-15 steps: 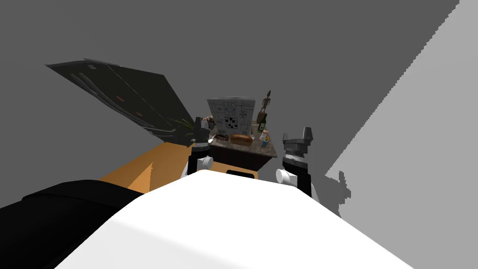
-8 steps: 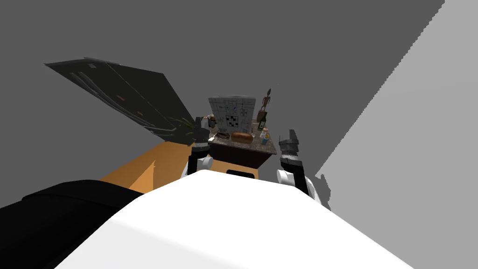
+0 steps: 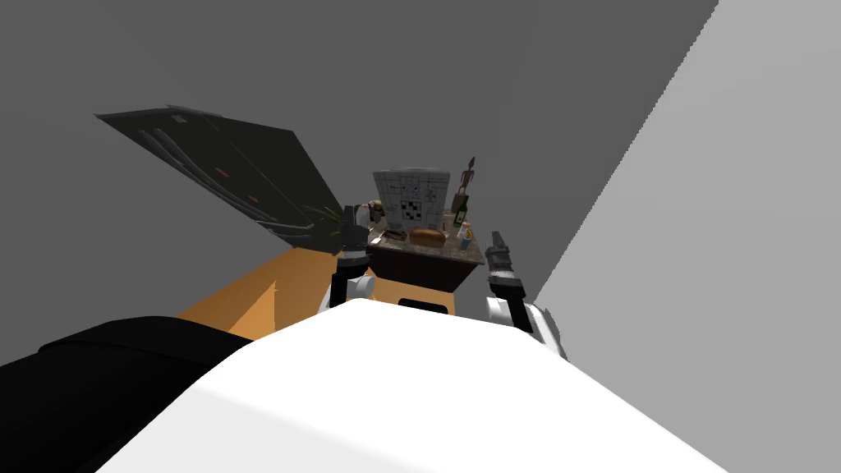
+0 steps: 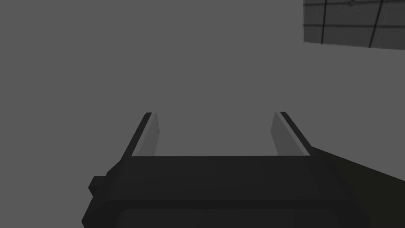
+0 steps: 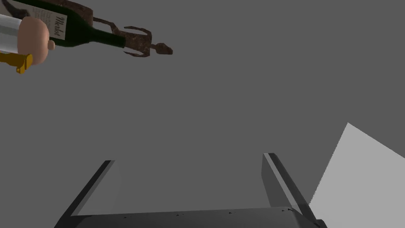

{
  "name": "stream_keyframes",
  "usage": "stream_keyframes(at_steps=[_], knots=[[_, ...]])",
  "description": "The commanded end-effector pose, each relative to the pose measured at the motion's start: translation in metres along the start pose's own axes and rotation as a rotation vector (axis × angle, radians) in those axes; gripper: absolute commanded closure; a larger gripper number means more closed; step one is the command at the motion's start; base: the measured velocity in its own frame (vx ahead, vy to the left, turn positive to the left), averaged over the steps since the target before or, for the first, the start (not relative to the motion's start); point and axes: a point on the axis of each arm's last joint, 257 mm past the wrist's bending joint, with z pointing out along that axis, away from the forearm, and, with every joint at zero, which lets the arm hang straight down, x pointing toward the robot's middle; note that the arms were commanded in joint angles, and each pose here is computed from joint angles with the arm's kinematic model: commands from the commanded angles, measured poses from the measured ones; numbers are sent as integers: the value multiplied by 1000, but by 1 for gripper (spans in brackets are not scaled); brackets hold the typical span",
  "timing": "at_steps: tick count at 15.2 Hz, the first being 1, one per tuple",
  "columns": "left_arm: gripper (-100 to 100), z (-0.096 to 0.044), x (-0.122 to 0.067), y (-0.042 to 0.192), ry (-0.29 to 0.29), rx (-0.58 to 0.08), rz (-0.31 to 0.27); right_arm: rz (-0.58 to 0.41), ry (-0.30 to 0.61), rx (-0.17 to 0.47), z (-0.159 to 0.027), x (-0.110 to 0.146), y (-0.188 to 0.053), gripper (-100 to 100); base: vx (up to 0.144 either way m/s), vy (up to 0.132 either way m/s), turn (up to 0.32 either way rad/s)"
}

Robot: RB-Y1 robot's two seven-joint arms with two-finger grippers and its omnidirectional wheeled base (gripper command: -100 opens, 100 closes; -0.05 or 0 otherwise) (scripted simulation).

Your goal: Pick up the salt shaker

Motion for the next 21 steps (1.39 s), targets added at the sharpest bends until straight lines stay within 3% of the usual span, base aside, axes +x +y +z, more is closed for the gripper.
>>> stream_keyframes(at_steps=[1,21], knots=[[0,0,0,0,0,0,0,-60,26,33,0,9,-16,-100,-74,17,-9],[0,0,0,0,0,0,0,-525,209,269,-4,52,-136,-100,-74,17,-7]])
